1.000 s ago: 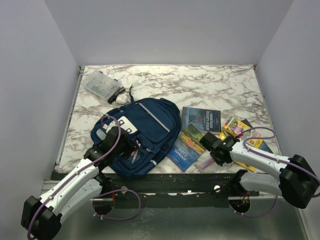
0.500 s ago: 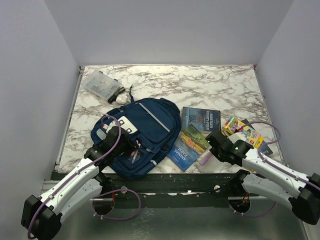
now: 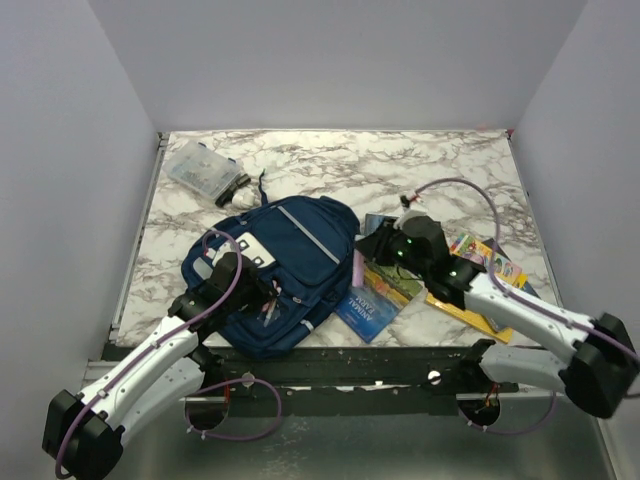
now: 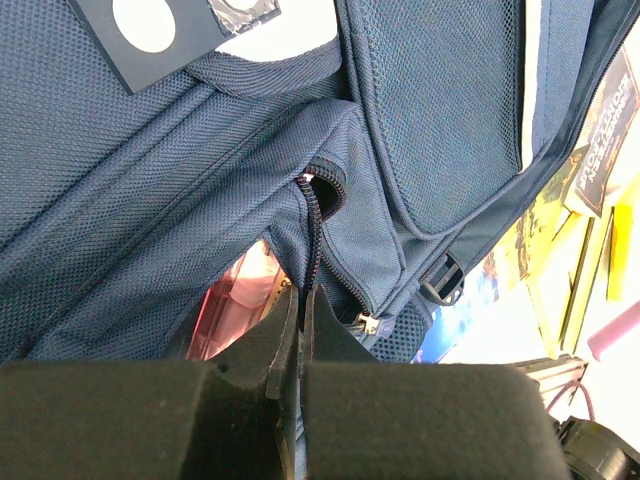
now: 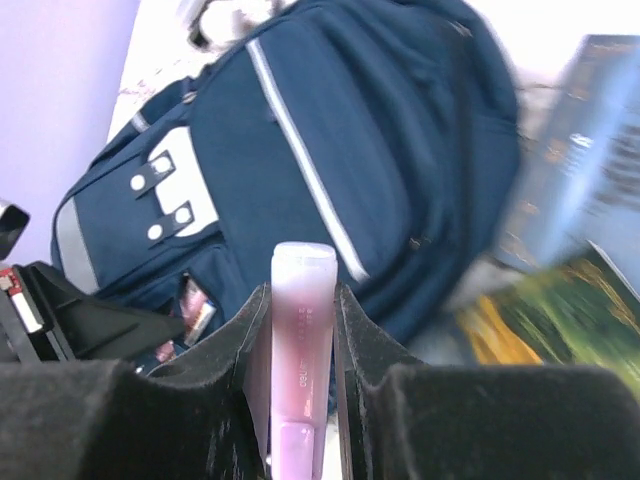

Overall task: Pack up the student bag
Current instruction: Pick up the stationery from the center of the board, then place the stationery in the student bag.

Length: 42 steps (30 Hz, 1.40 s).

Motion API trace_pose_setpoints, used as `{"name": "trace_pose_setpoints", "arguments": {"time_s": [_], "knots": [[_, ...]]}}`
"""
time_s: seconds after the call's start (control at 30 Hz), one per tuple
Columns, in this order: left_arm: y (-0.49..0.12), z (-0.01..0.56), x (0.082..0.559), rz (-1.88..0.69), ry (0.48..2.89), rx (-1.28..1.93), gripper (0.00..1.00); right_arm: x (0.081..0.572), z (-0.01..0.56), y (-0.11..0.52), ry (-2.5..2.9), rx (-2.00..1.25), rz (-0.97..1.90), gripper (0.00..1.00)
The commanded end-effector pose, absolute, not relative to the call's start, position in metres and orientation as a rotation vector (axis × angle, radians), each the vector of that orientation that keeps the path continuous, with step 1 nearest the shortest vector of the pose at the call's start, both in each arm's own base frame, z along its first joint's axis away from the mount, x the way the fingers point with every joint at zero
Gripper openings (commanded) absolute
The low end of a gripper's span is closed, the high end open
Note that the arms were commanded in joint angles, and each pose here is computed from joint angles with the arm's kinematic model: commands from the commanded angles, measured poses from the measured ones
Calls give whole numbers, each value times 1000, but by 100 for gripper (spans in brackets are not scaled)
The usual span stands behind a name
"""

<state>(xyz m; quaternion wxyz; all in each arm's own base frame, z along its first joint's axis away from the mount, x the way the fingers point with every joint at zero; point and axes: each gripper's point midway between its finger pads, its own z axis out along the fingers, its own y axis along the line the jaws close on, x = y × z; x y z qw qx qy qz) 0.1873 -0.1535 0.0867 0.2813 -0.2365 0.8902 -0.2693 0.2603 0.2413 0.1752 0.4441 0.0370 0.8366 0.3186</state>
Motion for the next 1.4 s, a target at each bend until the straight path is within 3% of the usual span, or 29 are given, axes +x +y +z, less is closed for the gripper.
{"name": "trace_pose_setpoints", "arguments": {"time_s": [0.0,0.37,0.6,0.8,1.2,1.37], "knots": [[-160,104,194,-778,2343,-629,0,272,202,320,1974,-238,1063,1],[-161,98,189,-800,2359,-680,0,290,173,428,2002,-325,1323,1],[-160,100,188,-799,2356,-688,0,276,151,466,1967,-326,1237,1],[-160,100,188,-805,2354,-690,0,279,119,451,1985,-191,1073,1],[-161,102,191,-807,2343,-690,0,301,111,437,2007,-49,934,1],[-161,104,192,-812,2336,-688,0,283,90,432,2136,94,924,1]]}}
